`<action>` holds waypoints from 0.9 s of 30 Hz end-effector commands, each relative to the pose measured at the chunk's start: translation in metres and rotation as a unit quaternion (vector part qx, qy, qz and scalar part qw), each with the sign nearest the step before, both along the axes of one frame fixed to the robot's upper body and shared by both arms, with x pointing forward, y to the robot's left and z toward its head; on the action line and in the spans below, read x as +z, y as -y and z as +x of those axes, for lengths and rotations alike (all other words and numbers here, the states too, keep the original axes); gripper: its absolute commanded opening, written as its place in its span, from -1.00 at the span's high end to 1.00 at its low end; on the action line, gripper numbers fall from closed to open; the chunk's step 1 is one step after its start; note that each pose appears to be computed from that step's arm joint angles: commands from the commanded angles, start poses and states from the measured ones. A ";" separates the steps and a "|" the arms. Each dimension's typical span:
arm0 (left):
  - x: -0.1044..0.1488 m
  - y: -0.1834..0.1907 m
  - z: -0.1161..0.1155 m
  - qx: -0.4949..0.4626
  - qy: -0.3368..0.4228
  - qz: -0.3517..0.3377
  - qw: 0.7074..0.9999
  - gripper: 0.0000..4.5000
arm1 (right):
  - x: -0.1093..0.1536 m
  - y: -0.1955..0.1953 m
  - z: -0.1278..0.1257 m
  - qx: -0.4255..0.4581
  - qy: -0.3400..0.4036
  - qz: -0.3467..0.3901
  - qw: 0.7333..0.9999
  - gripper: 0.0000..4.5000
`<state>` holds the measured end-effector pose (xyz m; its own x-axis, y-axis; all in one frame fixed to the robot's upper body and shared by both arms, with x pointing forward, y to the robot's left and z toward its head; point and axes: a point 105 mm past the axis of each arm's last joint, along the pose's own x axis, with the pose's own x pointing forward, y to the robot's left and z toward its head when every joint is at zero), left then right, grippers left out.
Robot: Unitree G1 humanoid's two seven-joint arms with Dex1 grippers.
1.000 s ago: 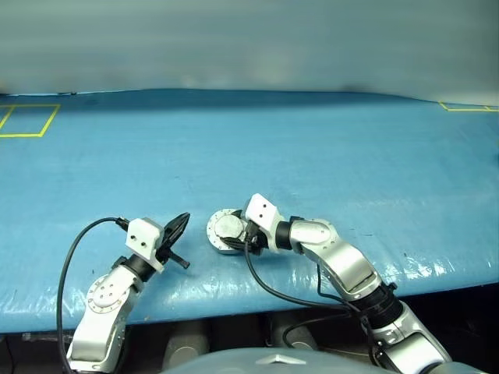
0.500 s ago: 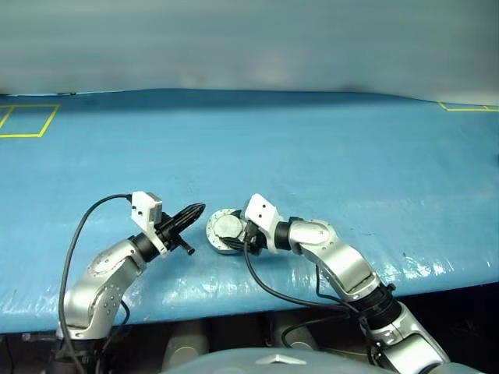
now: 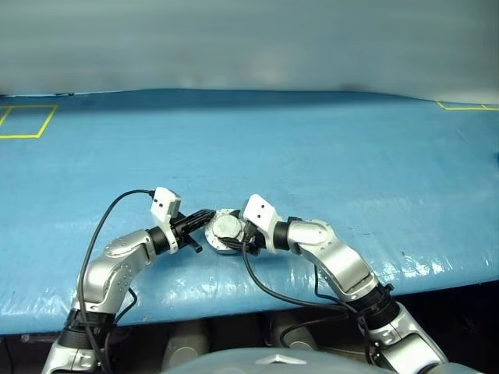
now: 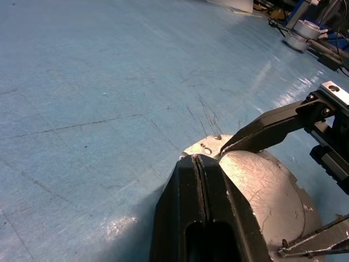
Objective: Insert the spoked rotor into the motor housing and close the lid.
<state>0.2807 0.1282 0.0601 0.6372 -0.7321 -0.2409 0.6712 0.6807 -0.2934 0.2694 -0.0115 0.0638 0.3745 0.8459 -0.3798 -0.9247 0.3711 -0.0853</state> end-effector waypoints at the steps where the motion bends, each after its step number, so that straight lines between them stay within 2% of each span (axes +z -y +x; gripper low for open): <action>1: -0.003 0.003 -0.002 -0.020 0.000 0.018 1.000 1.00 | -0.021 0.003 -0.007 -0.004 -0.035 -0.025 0.999 -0.35; 27: -0.029 0.008 -0.019 -0.050 -0.021 0.072 0.996 1.00 | -0.026 -0.001 -0.015 -0.010 -0.049 -0.018 0.999 -0.35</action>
